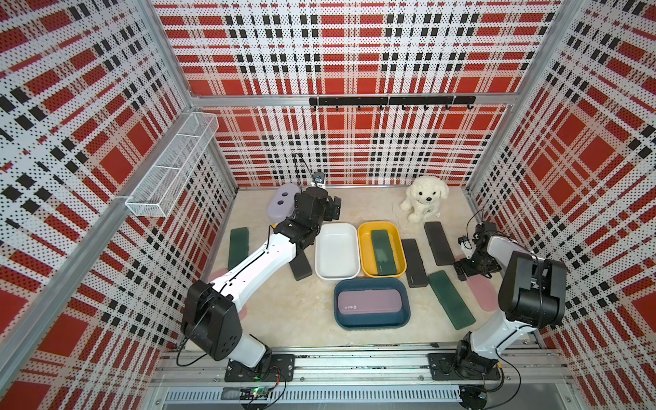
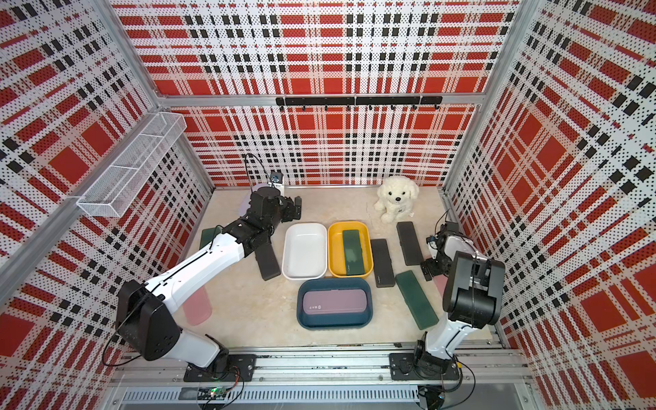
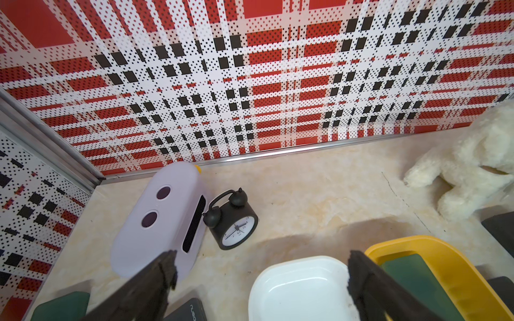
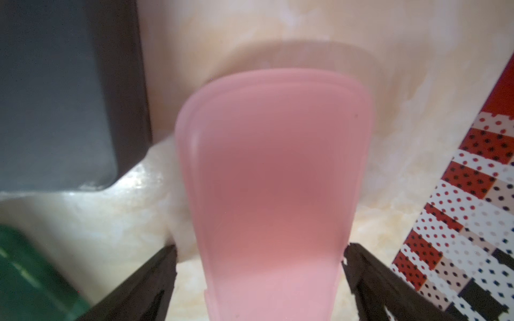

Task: Place the pencil cases by color into the storage box
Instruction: Pick up the pencil case from the center of the board.

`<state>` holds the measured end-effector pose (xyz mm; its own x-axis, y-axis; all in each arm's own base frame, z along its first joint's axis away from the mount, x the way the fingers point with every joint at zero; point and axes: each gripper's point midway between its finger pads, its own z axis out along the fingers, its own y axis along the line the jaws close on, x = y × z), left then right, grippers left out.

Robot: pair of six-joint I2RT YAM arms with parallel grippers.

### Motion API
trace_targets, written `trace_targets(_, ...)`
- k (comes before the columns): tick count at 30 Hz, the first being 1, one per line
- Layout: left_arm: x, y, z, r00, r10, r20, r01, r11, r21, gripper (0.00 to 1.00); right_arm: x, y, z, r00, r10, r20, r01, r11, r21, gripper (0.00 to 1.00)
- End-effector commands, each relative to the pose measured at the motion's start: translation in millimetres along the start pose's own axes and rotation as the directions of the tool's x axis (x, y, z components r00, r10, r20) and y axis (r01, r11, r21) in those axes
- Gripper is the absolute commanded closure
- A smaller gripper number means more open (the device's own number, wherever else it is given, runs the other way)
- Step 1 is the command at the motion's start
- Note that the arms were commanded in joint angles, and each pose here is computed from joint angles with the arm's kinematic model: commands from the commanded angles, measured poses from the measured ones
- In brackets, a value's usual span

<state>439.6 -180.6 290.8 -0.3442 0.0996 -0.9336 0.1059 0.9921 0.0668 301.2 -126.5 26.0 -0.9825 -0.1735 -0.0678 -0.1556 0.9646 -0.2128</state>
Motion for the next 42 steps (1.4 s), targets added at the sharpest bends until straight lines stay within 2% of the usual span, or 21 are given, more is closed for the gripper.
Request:
trace_targets(1,-10.5,-1.9,-0.7,1.0,0.011,0.011,-0.011,1.0,-0.01,0.01,2.3,1.9,17.1,1.0,0.003,-0.022,-0.004,0.999,-0.033,0.0)
trace_targets(19,-12.5,-9.1,2.9,0.999,0.032,-0.006,-0.032,0.999,-0.008,0.01,6.4,11.9,39.6,0.998,0.001,-0.065,-0.007,0.996,-0.088,0.0)
trace_targets(30,-13.0,-20.6,9.1,0.999,0.026,-0.021,-0.025,1.0,0.012,0.01,22.2,29.8,69.9,0.986,-0.037,-0.16,0.011,0.986,-0.165,0.01)
trace_targets(34,-9.8,-22.5,13.7,0.999,0.035,-0.031,-0.035,0.999,0.011,0.01,24.5,30.7,73.5,0.984,-0.036,-0.175,0.006,0.986,-0.166,0.05)
trace_targets(40,-4.7,-26.0,21.3,0.998,0.046,-0.045,-0.045,0.999,0.012,0.01,19.2,25.5,65.2,0.987,-0.028,-0.156,0.004,0.989,-0.151,0.17)
trace_targets(42,-3.5,-26.8,22.3,0.998,0.046,-0.047,-0.045,0.999,0.014,0.01,18.0,21.2,60.8,0.988,-0.024,-0.151,0.004,0.991,-0.132,0.18)
